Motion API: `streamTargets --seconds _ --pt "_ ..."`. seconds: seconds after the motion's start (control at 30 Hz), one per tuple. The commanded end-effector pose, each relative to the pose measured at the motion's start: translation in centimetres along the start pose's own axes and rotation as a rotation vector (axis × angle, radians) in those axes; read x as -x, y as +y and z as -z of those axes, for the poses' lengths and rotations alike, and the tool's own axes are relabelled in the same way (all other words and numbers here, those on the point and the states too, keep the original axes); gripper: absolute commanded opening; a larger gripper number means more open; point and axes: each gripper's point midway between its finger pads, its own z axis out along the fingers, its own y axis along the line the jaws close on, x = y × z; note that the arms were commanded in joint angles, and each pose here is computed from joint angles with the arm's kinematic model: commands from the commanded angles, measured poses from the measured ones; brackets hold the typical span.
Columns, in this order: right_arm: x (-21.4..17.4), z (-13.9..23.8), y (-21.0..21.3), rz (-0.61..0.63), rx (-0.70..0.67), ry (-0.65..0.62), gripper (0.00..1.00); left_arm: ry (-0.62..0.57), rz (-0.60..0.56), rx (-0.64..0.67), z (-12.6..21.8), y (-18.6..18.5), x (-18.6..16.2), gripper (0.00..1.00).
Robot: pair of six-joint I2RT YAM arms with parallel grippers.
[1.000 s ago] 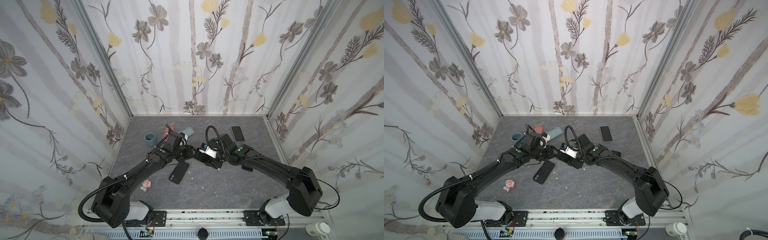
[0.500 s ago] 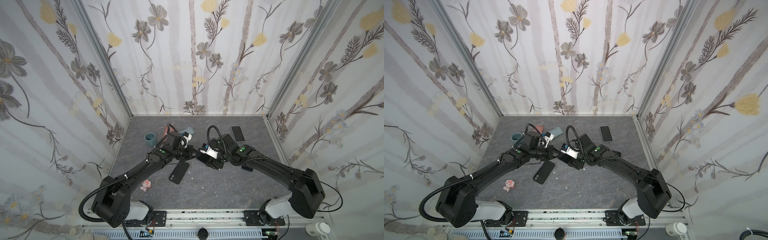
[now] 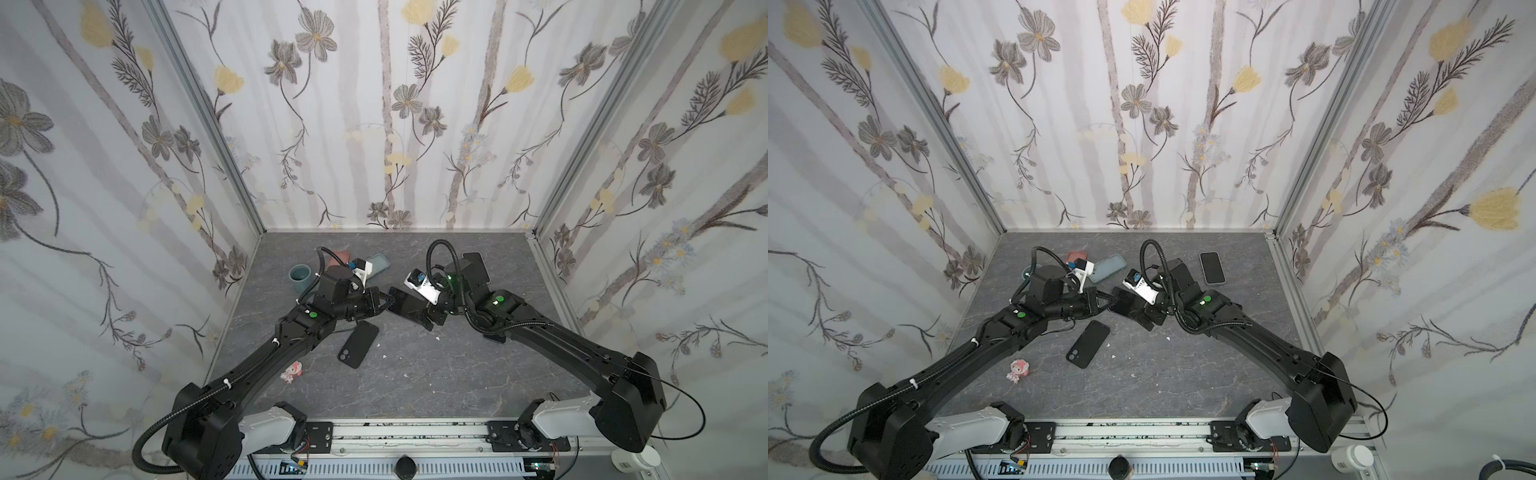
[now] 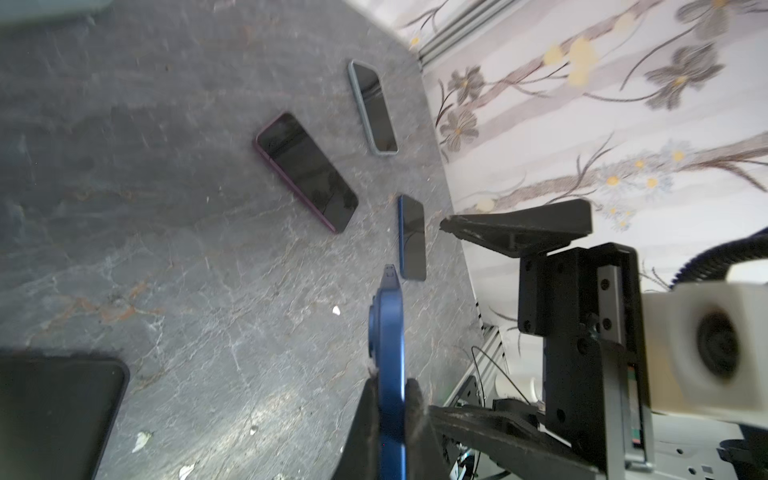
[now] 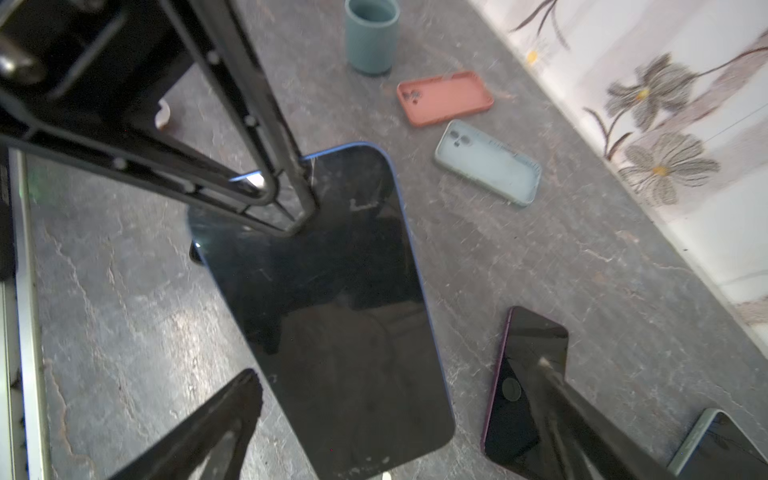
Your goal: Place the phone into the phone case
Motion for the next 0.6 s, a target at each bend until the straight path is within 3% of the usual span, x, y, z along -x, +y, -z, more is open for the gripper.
streamTargets --seconds 0.0,0.17,0.33,0.57 --pt "5.5 2.6 -1.1 -0.063 -0.032 -0.201 1.0 -0.197 -0.061 -0.036 2.1 -2.6 4.1 0.0" --pt "10.3 8.1 -3.5 -0.242 -0.077 -0.441 1.0 -0.391 -0.135 -0.122 6.0 -6.4 7.2 0.0" --pt "13.0 13.1 -4.6 -0.424 0.04 -0.665 1.0 -0.516 -0.216 -0.262 9.1 -10.3 8.5 0.0" --pt "14.4 15.0 -4.1 -0.515 0.204 -0.729 0.85 -0.615 -0.314 -0.452 12.7 -14.8 8.9 0.0"
